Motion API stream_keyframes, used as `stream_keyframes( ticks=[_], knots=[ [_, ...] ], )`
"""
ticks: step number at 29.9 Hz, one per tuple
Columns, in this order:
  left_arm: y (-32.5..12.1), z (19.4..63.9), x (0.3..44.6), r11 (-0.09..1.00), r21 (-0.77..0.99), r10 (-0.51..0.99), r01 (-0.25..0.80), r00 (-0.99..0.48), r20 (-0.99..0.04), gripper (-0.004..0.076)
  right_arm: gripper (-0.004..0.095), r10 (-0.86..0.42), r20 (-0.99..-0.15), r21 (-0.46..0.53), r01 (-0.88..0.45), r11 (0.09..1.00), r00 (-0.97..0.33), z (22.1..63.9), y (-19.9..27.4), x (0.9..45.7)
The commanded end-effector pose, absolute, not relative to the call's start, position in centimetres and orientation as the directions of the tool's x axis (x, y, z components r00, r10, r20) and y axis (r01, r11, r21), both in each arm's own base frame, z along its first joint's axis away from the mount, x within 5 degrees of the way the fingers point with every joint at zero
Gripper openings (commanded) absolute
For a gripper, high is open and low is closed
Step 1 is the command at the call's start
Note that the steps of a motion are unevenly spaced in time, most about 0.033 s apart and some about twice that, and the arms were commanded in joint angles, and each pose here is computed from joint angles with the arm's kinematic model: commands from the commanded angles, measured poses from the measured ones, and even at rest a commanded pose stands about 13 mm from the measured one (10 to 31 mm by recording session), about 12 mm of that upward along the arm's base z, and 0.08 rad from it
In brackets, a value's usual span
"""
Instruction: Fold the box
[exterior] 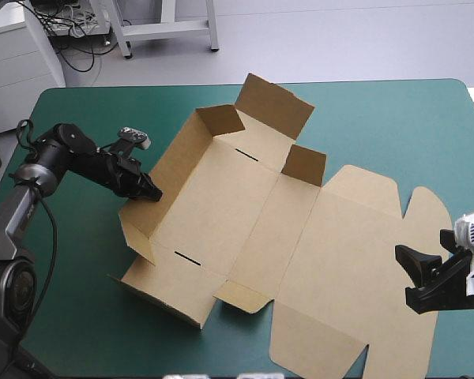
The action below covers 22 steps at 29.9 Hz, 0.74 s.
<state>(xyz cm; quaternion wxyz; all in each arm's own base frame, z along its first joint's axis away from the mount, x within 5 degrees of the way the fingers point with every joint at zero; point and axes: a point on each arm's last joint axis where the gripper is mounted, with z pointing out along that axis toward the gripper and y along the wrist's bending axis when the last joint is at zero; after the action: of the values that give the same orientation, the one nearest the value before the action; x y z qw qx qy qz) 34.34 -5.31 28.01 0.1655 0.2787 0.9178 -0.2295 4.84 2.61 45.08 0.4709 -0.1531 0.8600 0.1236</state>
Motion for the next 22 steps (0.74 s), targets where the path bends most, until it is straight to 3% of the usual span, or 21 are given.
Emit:
stream_keyframes(
  ticks=[1,5,14,22],
  knots=[
    [-6.6,31.7,34.9,0.726,-0.161,0.502,0.669,-0.675,-0.540,-0.0032,0.0630,-0.142,-0.856,0.069,-0.381,0.922,-0.498,45.6,2.6,4.7],
    [-7.6,32.9,36.5,0.708,-0.065,0.555,0.703,-0.612,-0.563,-0.0032,0.0630,-0.138,-0.855,0.072,-0.378,0.923,-0.500,45.6,2.6,4.7],
    [-10.0,34.7,38.9,0.607,0.167,0.728,0.777,-0.461,-0.507,-0.0032,0.0630,-0.136,-0.854,0.073,-0.374,0.925,-0.502,45.6,2.6,4.8],
    [-13.4,36.2,39.8,0.390,0.460,0.873,0.797,-0.161,-0.461,-0.0032,0.0630,-0.156,-0.855,0.022,-0.335,0.942,-0.495,45.5,2.0,5.0]
  ],
)
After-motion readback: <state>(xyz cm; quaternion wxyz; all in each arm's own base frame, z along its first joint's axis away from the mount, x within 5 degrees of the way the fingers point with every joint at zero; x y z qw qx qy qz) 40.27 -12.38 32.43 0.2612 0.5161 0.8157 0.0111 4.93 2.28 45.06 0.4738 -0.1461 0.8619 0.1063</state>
